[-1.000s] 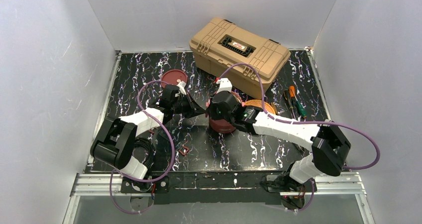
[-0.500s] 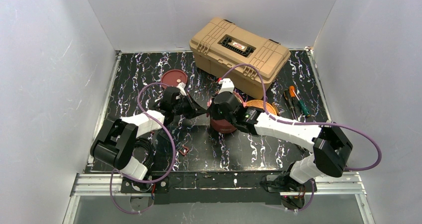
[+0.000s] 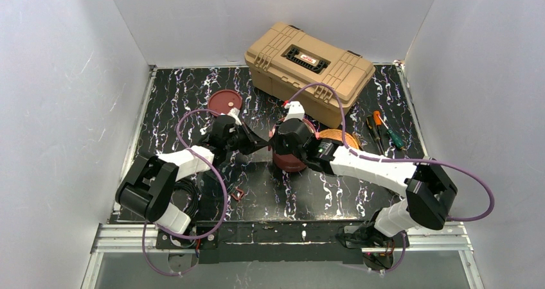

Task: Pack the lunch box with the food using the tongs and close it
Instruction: Close the fastener on the packing box.

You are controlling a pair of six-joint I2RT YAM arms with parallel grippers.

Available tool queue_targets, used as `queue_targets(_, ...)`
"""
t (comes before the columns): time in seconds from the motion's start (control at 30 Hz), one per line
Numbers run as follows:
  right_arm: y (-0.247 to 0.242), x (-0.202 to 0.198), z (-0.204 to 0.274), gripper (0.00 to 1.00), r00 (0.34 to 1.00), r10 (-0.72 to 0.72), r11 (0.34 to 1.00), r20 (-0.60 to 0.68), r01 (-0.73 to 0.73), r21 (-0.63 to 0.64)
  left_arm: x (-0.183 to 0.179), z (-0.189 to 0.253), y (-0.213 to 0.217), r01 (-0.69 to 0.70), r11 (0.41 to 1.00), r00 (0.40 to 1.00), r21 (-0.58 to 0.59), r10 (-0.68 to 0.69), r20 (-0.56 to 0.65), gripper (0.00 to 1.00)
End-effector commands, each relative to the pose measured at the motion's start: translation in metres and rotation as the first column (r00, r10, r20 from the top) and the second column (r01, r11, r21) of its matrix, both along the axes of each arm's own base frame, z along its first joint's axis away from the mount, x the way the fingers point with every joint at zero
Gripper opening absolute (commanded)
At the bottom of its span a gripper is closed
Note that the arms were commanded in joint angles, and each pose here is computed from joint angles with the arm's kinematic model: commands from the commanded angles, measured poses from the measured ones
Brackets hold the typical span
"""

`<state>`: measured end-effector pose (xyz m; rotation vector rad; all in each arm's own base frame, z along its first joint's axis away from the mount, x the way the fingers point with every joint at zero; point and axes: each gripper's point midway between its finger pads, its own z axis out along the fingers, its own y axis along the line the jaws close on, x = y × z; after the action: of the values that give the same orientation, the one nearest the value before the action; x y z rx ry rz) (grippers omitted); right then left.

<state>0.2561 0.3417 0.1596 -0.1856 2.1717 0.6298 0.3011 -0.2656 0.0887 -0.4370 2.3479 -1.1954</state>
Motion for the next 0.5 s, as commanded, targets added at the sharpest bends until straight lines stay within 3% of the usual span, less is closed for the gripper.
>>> queue_targets(0.0, 0.000, -0.021, -0.029, 0.01, 0.991, 0.009, 1.000, -0.133, -0.006, 0.020, -0.041, -0.038, -0.001, 0.053, 0.995, 0.990, 0.083, -0.041, -0.135, 0.00)
queue_targets(0.3, -0.012, -0.017, -0.018, 0.01, 0.995, -0.028, 1.000, -0.099, 0.027, -0.014, -0.036, -0.020, 0.004, 0.046, 0.996, 0.996, 0.075, -0.040, -0.079, 0.00)
queue_targets(0.47, -0.018, -0.013, -0.010, 0.01, 0.996, -0.048, 0.998, -0.077, 0.045, -0.038, -0.025, -0.001, 0.018, 0.045, 0.988, 0.999, 0.145, -0.041, -0.027, 0.08)
